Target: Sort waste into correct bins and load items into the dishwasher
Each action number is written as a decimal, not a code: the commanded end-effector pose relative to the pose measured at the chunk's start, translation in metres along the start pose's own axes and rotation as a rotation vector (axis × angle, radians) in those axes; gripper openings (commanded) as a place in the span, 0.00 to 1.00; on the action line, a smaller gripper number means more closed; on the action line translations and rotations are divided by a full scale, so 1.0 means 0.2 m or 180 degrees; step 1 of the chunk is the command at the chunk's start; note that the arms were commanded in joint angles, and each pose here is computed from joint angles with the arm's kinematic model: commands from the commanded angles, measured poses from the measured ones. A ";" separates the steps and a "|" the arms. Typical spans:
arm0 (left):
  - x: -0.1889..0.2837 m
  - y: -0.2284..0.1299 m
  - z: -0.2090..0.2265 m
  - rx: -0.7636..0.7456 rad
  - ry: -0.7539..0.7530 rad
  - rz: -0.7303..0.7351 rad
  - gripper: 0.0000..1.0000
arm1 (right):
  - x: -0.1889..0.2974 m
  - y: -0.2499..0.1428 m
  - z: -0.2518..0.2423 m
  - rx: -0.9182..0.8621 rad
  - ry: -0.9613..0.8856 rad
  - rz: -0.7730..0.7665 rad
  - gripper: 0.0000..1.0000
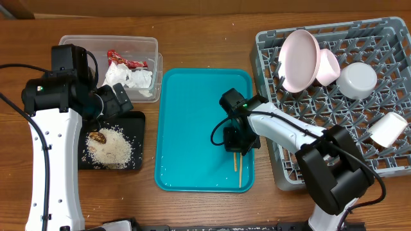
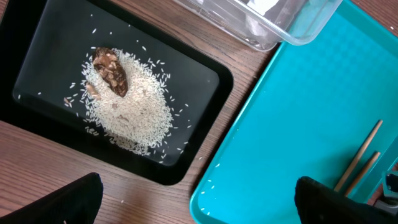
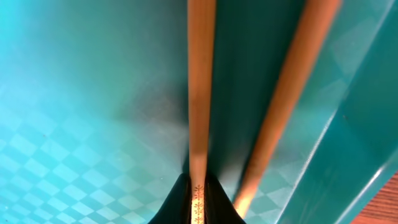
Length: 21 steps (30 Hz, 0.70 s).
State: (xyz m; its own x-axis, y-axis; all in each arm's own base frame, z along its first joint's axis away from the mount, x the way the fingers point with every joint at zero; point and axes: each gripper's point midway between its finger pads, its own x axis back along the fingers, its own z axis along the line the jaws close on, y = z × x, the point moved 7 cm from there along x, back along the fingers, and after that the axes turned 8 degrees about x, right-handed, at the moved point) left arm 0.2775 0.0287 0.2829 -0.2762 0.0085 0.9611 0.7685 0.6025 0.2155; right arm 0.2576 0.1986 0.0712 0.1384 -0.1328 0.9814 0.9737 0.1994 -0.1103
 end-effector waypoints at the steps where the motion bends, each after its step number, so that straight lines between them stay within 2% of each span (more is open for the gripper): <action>1: 0.03 0.01 -0.01 -0.0019 -0.0052 -0.0064 1.00 | -0.08 -0.01 -0.02 -0.0006 -0.0118 0.0164 0.04; 5: 0.03 0.01 -0.01 -0.0019 -0.0052 -0.0064 1.00 | 0.03 0.03 0.01 0.0080 -0.0083 0.0049 0.04; 9: 0.03 0.01 -0.01 -0.0020 -0.0052 -0.0065 1.00 | 0.25 0.08 0.04 0.0159 -0.0125 -0.0315 0.04; 12: 0.03 0.01 -0.01 -0.0019 -0.0053 -0.0066 1.00 | 0.43 0.09 0.05 0.0433 -0.0107 -0.0516 0.04; 17: 0.03 0.01 -0.01 -0.0019 -0.0053 -0.0065 1.00 | 0.70 0.10 -0.10 0.0415 -0.0425 -0.0749 0.04; 21: 0.03 0.01 -0.01 -0.0019 -0.0052 -0.0064 1.00 | 0.79 0.12 -0.28 0.0316 -0.0596 -0.0819 0.04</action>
State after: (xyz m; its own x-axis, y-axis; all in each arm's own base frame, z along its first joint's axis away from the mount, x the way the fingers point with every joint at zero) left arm 0.2779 0.0288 0.2831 -0.2784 0.0083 0.9604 0.7680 0.6025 0.2174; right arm 0.3027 0.1527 0.2042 -0.0958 -0.0743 0.9926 0.9604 0.2550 0.1118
